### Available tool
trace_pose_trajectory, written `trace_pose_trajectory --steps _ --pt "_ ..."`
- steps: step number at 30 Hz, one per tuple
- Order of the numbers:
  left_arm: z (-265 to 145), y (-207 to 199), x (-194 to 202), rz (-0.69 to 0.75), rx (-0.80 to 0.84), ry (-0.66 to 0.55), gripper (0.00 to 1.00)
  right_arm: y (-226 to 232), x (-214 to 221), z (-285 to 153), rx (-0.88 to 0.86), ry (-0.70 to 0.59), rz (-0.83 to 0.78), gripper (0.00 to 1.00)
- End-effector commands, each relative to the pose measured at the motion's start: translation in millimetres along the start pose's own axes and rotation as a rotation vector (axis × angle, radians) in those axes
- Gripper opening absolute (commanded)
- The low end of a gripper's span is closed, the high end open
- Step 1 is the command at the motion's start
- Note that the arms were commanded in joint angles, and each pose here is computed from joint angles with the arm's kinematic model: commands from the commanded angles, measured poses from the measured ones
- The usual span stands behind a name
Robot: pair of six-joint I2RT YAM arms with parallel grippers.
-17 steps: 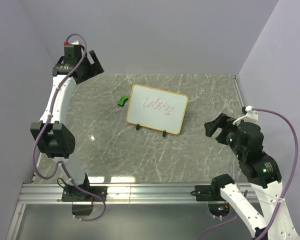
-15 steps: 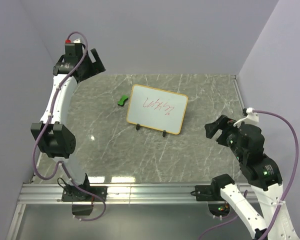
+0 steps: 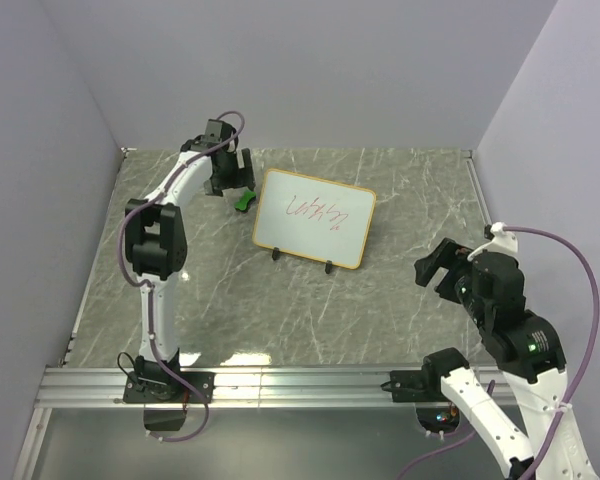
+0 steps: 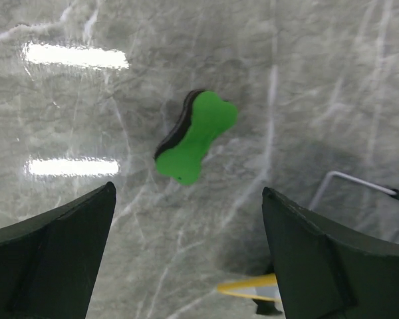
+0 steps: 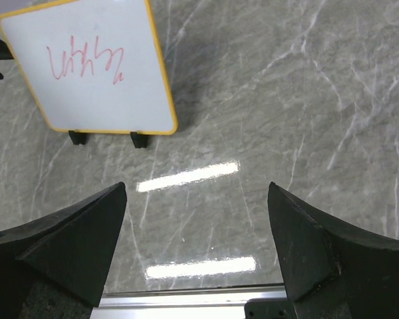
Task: Erase the whiteboard
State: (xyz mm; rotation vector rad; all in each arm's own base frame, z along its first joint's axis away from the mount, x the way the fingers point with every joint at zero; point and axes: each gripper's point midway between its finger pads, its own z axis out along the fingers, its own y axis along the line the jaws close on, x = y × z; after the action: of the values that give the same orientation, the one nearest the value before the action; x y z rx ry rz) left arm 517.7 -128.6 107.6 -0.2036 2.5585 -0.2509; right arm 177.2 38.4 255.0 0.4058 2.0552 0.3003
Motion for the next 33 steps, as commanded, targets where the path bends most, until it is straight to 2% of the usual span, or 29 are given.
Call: trace_pose_trajectory --steps 1,7,14,18,23,26,27,29,30,31,33 --pt "-0.5 2.1 -25.3 0.033 0.000 -0.071 0.96 -3.8 -1.1 2.5 0.045 0.020 -0.002 0.93" --pt "32.7 6.1 0.8 0.117 -0.003 0.003 0.93 -1.2 1.7 17.6 0.072 0.054 0.009 0.93" --pt "54.1 0.9 8.3 0.172 -0.009 0.014 0.90 3.9 2.7 35.7 0.095 0.093 0.004 0.92" --pt "66.4 1.6 13.4 0.174 -0.015 0.036 0.78 5.9 7.3 45.4 0.103 0.122 0.008 0.92" --pt "79.4 10.2 25.6 0.200 -0.095 0.058 0.68 5.9 9.2 52.1 0.112 0.132 -0.004 0.91" --pt "82.0 14.2 26.5 0.190 -0.117 0.056 0.51 6.3 11.0 55.6 0.112 0.143 -0.015 0.91" --pt "81.8 14.9 25.5 0.188 -0.119 0.054 0.39 8.0 10.9 57.3 0.105 0.144 -0.017 0.91" --pt "81.2 14.3 25.1 0.186 -0.121 0.052 0.27 9.1 12.0 60.0 0.101 0.149 -0.023 0.91" --pt "81.1 15.3 25.0 0.182 -0.124 0.052 0.10 9.5 13.5 61.8 0.097 0.153 -0.028 0.91" --pt "80.9 17.6 24.9 0.178 -0.129 0.054 0.01 13.8 11.3 64.4 0.079 0.146 -0.026 0.91" --pt "79.4 23.1 23.8 0.148 -0.134 0.056 0.00 21.9 10.4 69.9 0.037 0.146 -0.046 0.91"
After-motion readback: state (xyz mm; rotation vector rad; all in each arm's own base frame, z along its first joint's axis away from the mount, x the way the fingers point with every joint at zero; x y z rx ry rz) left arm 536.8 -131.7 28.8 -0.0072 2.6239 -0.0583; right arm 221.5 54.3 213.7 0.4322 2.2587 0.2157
